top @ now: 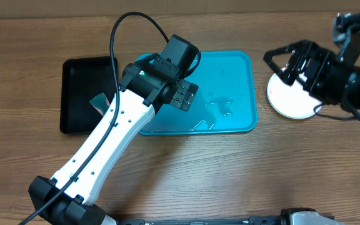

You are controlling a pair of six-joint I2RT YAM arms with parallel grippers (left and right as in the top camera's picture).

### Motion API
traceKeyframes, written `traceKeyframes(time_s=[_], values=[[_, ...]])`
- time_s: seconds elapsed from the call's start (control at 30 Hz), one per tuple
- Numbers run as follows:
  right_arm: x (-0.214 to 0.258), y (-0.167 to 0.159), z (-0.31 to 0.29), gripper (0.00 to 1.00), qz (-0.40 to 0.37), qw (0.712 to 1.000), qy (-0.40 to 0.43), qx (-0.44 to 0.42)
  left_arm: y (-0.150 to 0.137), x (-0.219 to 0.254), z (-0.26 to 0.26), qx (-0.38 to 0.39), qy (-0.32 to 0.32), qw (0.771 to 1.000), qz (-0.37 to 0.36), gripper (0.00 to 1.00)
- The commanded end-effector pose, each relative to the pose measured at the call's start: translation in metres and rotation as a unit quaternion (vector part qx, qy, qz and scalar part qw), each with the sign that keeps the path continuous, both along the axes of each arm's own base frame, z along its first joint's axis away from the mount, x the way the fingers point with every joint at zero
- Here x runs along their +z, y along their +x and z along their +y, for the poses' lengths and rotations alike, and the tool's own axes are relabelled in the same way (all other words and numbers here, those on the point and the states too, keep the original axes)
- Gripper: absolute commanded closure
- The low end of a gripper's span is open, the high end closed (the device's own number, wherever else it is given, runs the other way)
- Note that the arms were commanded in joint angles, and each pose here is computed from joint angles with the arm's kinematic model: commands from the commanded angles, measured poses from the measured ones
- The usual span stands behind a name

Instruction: Clean dirty plates on tray and stack at the side

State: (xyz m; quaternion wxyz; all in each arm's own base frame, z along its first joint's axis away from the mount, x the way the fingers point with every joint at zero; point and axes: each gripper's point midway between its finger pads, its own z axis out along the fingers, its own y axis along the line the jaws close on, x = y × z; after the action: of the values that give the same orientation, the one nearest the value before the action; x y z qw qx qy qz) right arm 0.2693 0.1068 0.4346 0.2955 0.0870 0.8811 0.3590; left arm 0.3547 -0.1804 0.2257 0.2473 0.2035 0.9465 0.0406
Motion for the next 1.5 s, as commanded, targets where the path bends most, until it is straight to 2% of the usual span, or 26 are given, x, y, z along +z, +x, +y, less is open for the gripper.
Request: traceKeyframes(time_s=[0.0,0.17,0.27,0.4,0.57,0.7,0.97,1.17,1.47], values=[[-0.012,-0.006,-0.005,0.00,0.016,0.999,-0.029,0.004,0.003,0.004,0.001,-0.006,0.008,1.000,-0.008,0.00],[-0.044,0.021,-0.055,0.00,0.029,0.982,-0.154,-0.102,0.003,0.004,0.001,-0.006,0.008,1.000,-0.008,0.00],[-0.044,0.042,-0.066,0.00,-0.034,0.974,-0.200,-0.105,0.003,0.004,0.001,-0.006,0.008,1.000,-0.008,0.00],[-0.041,0.052,-0.066,0.00,-0.145,0.961,-0.215,-0.098,0.003,0.004,0.001,-0.006,0.008,1.000,-0.008,0.00],[-0.061,0.041,-0.067,0.00,-0.242,0.938,-0.227,-0.102,0.003,0.004,0.001,-0.006,0.008,1.000,-0.008,0.00],[-0.101,0.023,-0.068,0.00,-0.303,0.915,-0.247,-0.097,0.003,0.004,0.001,-0.006,0.008,1.000,-0.008,0.00],[-0.190,-0.004,-0.069,0.00,-0.397,0.879,-0.232,-0.123,0.003,0.004,0.001,-0.006,0.008,1.000,-0.008,0.00],[-0.245,-0.015,-0.065,0.00,-0.418,0.871,-0.225,-0.122,0.003,0.004,0.001,-0.006,0.008,1.000,-0.008,0.00],[-0.270,-0.023,-0.063,0.00,-0.409,0.877,-0.225,-0.113,0.003,0.004,0.001,-0.006,0.008,1.000,-0.008,0.00]])
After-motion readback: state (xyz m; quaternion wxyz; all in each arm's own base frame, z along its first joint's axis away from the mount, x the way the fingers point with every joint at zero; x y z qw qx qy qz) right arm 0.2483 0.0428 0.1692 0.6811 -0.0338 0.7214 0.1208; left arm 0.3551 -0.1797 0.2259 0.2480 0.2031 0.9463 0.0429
